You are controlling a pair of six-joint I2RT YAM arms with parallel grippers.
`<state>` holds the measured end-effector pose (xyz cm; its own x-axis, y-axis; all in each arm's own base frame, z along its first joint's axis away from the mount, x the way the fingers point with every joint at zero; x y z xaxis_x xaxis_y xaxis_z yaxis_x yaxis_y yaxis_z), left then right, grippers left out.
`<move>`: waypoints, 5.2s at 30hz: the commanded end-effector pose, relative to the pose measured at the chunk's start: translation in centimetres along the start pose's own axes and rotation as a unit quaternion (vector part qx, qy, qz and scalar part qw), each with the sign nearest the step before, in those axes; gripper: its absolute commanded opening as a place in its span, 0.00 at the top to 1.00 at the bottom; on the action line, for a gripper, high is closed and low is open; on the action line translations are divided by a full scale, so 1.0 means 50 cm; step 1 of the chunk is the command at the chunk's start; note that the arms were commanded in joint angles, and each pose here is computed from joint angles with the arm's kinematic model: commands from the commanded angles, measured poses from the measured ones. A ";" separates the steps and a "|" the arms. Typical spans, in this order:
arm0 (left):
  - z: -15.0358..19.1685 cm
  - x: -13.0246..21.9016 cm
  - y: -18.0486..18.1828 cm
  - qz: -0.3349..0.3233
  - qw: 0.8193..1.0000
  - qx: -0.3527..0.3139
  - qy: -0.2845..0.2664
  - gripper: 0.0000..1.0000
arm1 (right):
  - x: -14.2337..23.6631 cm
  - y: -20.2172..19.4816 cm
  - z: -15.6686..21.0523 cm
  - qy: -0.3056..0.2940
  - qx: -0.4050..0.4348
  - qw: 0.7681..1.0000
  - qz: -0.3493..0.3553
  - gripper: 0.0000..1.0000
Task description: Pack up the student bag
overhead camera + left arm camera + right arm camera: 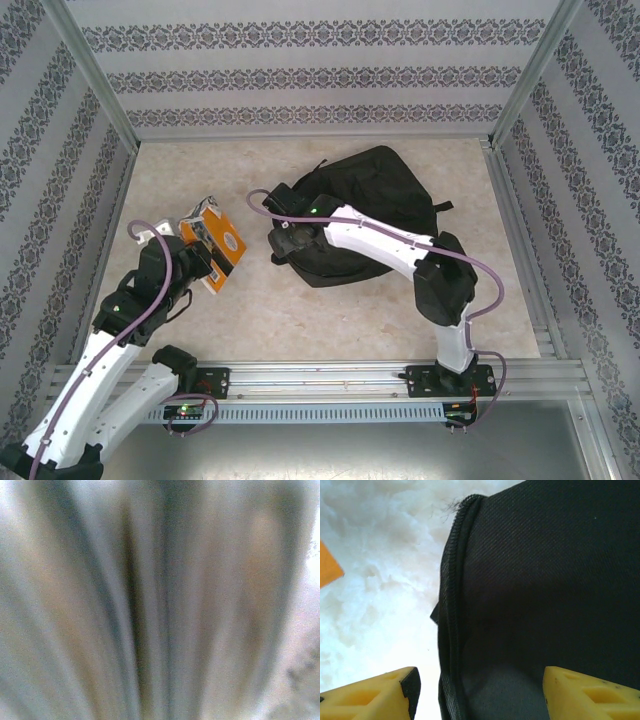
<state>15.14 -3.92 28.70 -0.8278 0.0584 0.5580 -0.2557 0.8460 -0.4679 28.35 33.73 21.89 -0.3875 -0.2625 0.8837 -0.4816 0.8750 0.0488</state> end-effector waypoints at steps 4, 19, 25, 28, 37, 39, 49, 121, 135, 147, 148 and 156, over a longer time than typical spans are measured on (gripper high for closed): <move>-0.008 0.001 -0.004 0.021 1.000 0.006 -0.021 1.00 | -0.025 0.008 -0.025 -0.010 -0.014 1.000 0.025 0.35; -0.002 -0.005 -0.004 0.030 0.999 -0.001 -0.016 1.00 | 0.014 -0.053 -0.046 -0.046 -0.038 0.997 0.049 0.90; -0.012 -0.001 -0.028 0.077 0.997 -0.008 -0.006 1.00 | 0.084 -0.085 -0.065 -0.047 -0.042 0.998 0.001 1.00; -0.021 0.012 -0.050 0.126 0.992 -0.011 0.002 1.00 | 0.127 -0.104 -0.071 -0.045 -0.037 0.998 -0.015 1.00; -0.037 0.019 -0.130 0.309 0.949 0.033 0.056 1.00 | 0.226 -0.176 -0.079 -0.052 -0.055 0.994 -0.084 1.00; -0.034 0.004 -0.138 0.329 0.941 0.054 0.063 1.00 | 0.235 -0.189 -0.077 -0.050 -0.063 0.992 -0.095 1.00; 0.006 -0.139 -0.156 0.356 0.913 0.160 0.118 1.00 | 0.287 -0.220 -0.077 -0.067 -0.090 0.984 -0.141 1.00; -0.034 -0.259 -0.178 0.182 0.972 0.046 0.143 0.29 | 0.182 -0.194 0.146 -0.019 -0.111 0.983 -0.142 1.00; 0.045 -0.411 -0.193 0.188 0.949 0.078 0.241 0.45 | 0.191 -0.208 0.310 -0.026 -0.133 0.980 -0.146 0.42; -0.007 -0.434 -0.340 0.168 0.947 -0.124 0.244 0.24 | 0.241 -0.354 0.287 -0.125 -0.295 0.946 -0.050 0.43; -0.004 -0.449 -0.345 0.159 0.945 -0.131 0.256 0.24 | 0.241 -0.352 0.282 -0.123 -0.290 0.948 -0.053 0.44; 0.018 -0.506 -0.353 0.110 0.939 -0.163 0.281 0.27 | 0.237 -0.352 0.267 -0.116 -0.310 0.942 -0.051 0.48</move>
<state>40.61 -20.69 22.46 -0.4680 0.4875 0.7371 0.1166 0.8608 -0.4953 21.33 9.67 24.23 -0.5342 -0.3867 0.7517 -0.0189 0.8945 0.4467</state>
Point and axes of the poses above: each hand's point on the last joint's axis, 136 mm out from that joint toward the fingers, its own x axis back along the fingers, its own y axis along the line the jaws close on, z = x × y, the point moved 10 cm from there along x, back along the fingers
